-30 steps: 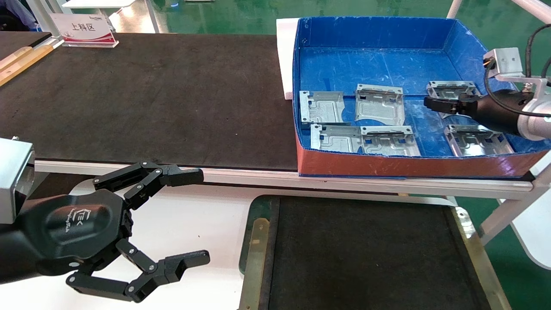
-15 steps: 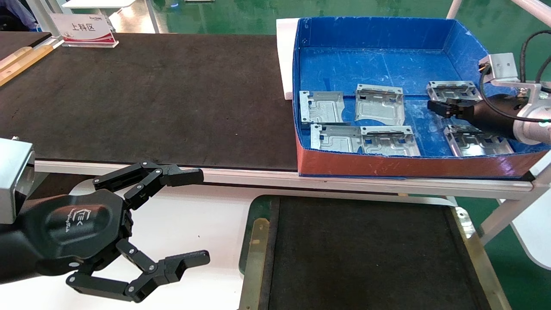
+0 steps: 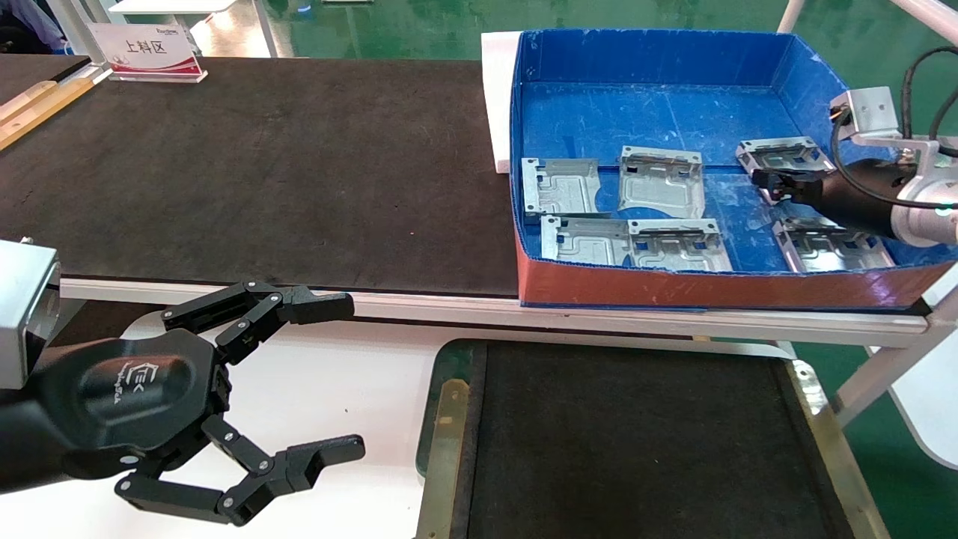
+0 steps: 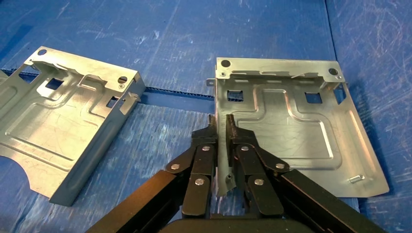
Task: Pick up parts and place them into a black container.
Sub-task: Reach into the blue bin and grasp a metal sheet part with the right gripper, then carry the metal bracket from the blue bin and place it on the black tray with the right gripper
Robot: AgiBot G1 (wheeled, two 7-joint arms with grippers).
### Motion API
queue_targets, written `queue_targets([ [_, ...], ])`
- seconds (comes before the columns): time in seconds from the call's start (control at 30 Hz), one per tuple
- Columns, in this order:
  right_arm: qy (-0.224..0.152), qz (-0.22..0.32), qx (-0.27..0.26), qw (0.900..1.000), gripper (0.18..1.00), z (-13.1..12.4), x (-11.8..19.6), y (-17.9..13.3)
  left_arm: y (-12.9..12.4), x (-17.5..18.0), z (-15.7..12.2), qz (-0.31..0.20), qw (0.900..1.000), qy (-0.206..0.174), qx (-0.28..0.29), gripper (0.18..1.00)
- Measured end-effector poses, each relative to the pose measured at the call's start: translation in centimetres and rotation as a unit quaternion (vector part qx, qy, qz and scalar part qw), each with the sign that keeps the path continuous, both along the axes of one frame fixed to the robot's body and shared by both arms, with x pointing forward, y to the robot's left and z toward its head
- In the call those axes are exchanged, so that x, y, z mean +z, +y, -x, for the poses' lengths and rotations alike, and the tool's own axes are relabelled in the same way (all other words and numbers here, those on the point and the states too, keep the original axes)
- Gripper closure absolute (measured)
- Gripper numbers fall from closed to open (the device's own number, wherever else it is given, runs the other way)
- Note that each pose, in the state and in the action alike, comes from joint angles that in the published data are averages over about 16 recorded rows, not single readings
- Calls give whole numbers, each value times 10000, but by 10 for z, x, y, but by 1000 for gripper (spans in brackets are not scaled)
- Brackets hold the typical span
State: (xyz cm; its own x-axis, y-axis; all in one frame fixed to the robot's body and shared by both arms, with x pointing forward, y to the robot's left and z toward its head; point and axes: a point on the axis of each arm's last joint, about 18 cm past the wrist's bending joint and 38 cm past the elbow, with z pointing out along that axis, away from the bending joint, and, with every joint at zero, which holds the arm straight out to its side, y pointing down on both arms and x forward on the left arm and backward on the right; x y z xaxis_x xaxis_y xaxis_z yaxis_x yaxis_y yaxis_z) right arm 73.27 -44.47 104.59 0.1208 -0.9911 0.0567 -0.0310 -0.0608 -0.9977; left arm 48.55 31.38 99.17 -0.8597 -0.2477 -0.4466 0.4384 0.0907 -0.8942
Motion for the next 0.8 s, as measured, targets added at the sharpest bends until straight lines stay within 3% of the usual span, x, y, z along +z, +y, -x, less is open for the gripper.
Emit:
queue_targets([
  [0.37, 6, 60, -1, 10000, 979, 1, 0, -1, 0, 0, 0, 0, 10000, 0, 0, 184],
  [0.8, -202, 416, 192, 9987, 987, 9, 16, -2, 0, 0, 0, 0, 10000, 0, 0, 184],
])
